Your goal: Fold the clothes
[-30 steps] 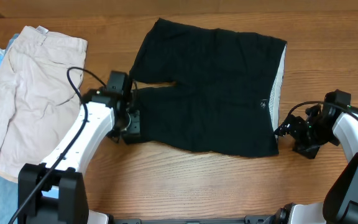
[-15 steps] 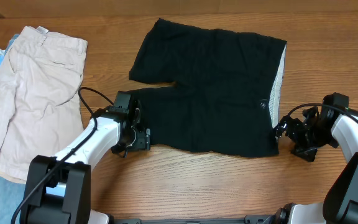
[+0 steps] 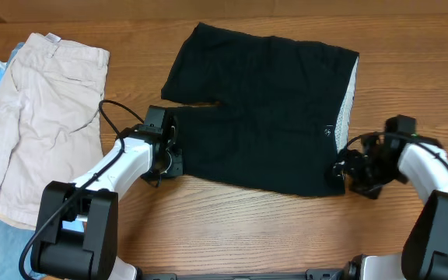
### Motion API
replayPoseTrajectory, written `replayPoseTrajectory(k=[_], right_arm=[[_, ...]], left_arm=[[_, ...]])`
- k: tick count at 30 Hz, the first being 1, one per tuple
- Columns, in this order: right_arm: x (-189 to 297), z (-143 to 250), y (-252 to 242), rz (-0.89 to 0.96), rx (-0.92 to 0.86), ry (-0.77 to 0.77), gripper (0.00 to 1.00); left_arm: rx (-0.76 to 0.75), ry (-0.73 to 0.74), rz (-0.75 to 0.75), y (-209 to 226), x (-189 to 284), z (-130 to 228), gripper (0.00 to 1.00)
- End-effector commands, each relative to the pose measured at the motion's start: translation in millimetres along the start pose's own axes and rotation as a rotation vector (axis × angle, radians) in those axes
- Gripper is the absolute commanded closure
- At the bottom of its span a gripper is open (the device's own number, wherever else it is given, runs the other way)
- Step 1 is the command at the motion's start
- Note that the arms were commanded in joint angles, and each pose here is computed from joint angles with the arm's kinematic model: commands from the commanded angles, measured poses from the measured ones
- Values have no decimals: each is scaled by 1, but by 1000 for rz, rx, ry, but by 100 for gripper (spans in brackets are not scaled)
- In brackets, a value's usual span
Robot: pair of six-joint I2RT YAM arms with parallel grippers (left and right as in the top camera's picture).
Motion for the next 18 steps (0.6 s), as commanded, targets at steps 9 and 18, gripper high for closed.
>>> replayPoseTrajectory(k=[9,18], right_arm=[[12,12,1,16,-127,29,96],[135,24,48,5,5,-233,96]], left_arm=[[38,16,-156,20,29,-29,96],[22,-322,-113,15,184,-90,96]])
Point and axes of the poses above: each gripper's point midway between its finger pads, its own x axis back along the fingers, its own y axis along the line the jaws close on, z = x × y, the point moved 1 cm from there along x, back along the fingers, and after that the axes turned 13 degrees about x, right-handed, at the moved point
